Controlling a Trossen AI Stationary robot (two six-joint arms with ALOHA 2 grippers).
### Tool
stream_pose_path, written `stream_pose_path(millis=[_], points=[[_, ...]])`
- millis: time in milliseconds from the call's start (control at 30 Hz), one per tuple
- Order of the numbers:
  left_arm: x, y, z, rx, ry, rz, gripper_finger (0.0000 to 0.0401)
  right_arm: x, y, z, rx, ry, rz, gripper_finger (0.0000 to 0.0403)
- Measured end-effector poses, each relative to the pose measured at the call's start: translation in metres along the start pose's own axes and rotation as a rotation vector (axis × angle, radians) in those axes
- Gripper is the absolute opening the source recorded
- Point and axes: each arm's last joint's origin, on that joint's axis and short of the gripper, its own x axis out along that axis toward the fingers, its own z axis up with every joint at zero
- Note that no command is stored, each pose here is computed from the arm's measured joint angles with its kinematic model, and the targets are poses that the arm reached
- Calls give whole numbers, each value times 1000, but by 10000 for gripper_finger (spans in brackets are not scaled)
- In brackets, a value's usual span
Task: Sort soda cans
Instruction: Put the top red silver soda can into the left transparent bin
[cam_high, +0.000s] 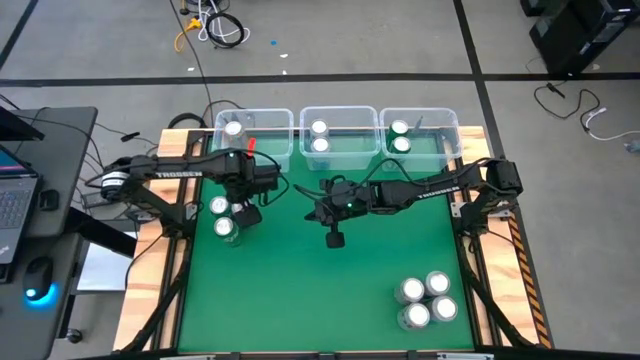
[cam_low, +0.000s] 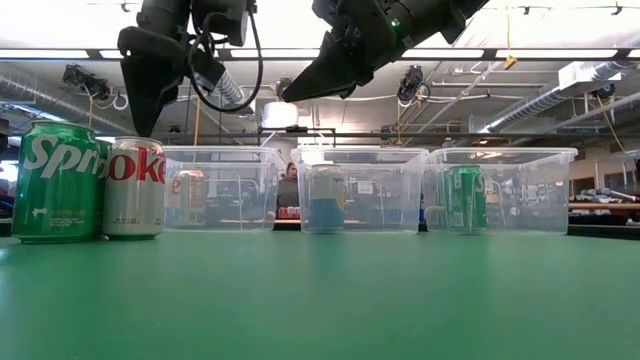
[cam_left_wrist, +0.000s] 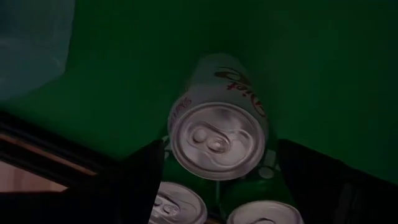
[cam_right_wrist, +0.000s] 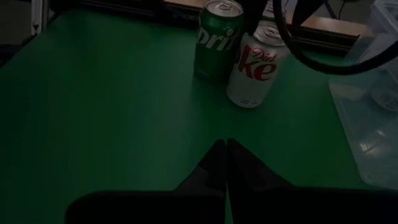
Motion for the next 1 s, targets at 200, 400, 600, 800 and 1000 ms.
stream_pose_path(millis=[200, 400, 600, 800, 1000], points=[[4, -1, 3, 21, 17, 15, 315, 0, 1, 0, -1, 0, 2, 0], [23, -1, -2, 24, 77, 14, 315, 0, 1, 0, -2, 1, 3, 0], [36, -1, -3, 49, 80, 13, 315, 0, 1, 0, -2, 0, 3, 0], [36, -2, -2, 48, 64, 13, 308, 0, 1, 1, -2, -6, 3, 0], [32, -2, 2, 27, 28, 19, 258, 0, 1, 1, -2, -12, 2, 0]])
